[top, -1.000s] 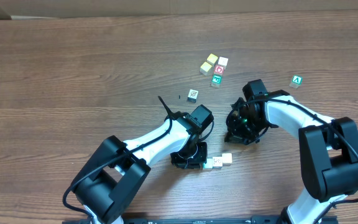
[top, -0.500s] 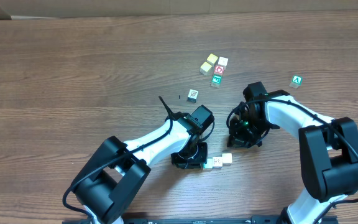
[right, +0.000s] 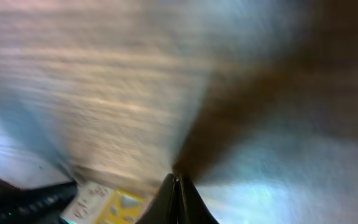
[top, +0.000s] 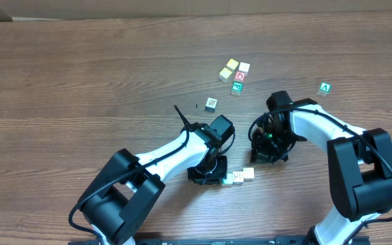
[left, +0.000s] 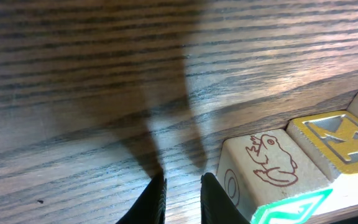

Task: Flip 3 blocks

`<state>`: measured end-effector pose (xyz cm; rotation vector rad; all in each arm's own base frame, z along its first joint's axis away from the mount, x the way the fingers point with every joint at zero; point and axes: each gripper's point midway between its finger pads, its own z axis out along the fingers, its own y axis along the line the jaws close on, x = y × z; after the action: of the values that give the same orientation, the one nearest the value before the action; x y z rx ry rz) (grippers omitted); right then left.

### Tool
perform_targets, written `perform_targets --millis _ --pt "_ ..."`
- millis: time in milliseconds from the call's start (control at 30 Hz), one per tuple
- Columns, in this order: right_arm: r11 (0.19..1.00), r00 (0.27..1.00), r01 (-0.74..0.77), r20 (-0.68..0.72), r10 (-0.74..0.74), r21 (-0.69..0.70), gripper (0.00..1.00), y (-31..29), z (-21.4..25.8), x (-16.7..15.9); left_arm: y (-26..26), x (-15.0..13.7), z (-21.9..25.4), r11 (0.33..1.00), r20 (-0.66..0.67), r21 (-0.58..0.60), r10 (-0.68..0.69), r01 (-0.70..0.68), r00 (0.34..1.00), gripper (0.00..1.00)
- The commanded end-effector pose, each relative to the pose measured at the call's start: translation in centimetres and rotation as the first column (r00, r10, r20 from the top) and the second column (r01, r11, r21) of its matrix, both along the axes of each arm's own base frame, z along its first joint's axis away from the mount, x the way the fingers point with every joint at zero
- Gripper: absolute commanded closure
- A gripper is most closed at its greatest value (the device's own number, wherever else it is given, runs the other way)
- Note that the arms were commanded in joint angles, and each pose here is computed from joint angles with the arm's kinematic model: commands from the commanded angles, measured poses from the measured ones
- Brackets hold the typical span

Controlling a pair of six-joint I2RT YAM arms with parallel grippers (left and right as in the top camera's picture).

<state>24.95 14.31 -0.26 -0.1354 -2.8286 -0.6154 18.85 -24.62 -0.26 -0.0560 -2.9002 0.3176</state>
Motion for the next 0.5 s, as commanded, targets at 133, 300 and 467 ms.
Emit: perform_targets --millis 133,300,467 --pt "1.0 1.0 0.008 -0.019 -0.008 0.018 0.96 0.3 0.3 -0.4 1.7 0.2 -1.2 0.996 0.03 0.089 -0.007 0.005 1.0 0.84" --pt "1.0 0.999 -0.005 -0.04 0.006 0.023 0.96 0.4 0.4 -1.1 1.7 0.2 -1.2 0.996 0.032 0.088 -0.007 0.004 0.999 0.84" --pt "0.996 0.998 -0.049 -0.03 0.051 0.079 0.96 1.7 0.8 -1.4 1.7 0.3 -1.2 0.996 0.034 0.086 -0.007 0.004 0.999 0.84"
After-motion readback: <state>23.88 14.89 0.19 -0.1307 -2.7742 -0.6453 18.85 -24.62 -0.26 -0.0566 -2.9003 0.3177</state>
